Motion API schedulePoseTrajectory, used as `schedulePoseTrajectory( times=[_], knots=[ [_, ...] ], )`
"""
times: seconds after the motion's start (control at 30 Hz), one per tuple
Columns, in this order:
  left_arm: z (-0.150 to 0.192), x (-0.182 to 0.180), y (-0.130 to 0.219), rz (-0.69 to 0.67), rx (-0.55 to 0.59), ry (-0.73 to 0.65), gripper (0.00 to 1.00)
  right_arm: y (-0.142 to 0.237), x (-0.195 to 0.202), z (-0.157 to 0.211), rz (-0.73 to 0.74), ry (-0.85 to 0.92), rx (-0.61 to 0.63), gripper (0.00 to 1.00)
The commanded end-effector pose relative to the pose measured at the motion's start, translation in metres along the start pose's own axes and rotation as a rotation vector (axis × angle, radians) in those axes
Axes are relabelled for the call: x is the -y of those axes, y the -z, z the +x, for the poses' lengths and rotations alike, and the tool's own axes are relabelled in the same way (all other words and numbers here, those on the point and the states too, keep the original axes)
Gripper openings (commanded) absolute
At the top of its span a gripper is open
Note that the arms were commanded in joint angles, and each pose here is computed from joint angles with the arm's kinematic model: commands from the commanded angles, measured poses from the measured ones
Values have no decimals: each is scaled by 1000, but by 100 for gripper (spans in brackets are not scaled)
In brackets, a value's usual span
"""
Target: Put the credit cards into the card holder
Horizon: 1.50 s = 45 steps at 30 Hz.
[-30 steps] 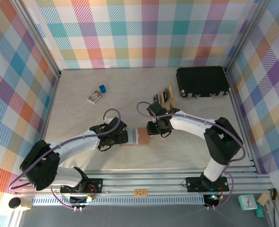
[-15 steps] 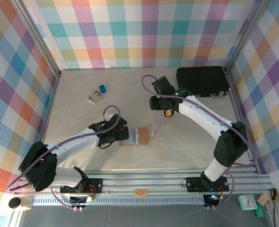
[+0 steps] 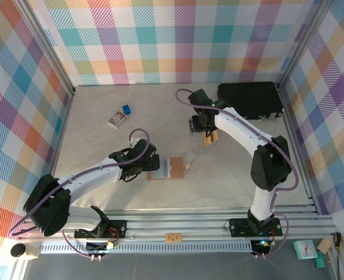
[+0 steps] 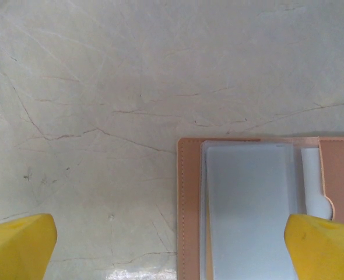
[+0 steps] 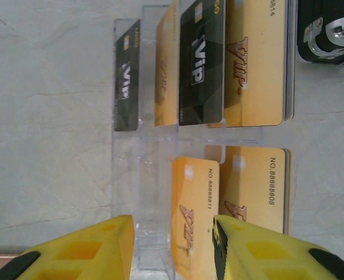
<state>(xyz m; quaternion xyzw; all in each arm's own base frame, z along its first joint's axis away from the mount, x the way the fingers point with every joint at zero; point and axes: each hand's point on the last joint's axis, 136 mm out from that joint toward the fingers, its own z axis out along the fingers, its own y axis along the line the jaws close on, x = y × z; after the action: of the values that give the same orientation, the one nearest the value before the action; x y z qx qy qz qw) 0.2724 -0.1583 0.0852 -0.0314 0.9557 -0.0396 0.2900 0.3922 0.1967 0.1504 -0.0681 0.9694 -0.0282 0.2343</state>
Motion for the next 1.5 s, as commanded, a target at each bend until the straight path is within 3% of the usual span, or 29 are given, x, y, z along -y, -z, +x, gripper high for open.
schedulePoseTrajectory(
  times=[0.0,0.47,0.83,1.47],
  knots=[
    [-12,-6,4,-10,55,2,100,-7,9,7,72,29,-49,41],
    [-8,-13,1,-24,49,-13,100,-37,18,16,159,37,-118,40],
    [-7,-13,-1,-19,34,-2,100,-46,8,24,109,34,-151,39],
    [-3,-13,-3,-16,12,3,100,-33,10,16,45,-21,-124,26]
  ],
)
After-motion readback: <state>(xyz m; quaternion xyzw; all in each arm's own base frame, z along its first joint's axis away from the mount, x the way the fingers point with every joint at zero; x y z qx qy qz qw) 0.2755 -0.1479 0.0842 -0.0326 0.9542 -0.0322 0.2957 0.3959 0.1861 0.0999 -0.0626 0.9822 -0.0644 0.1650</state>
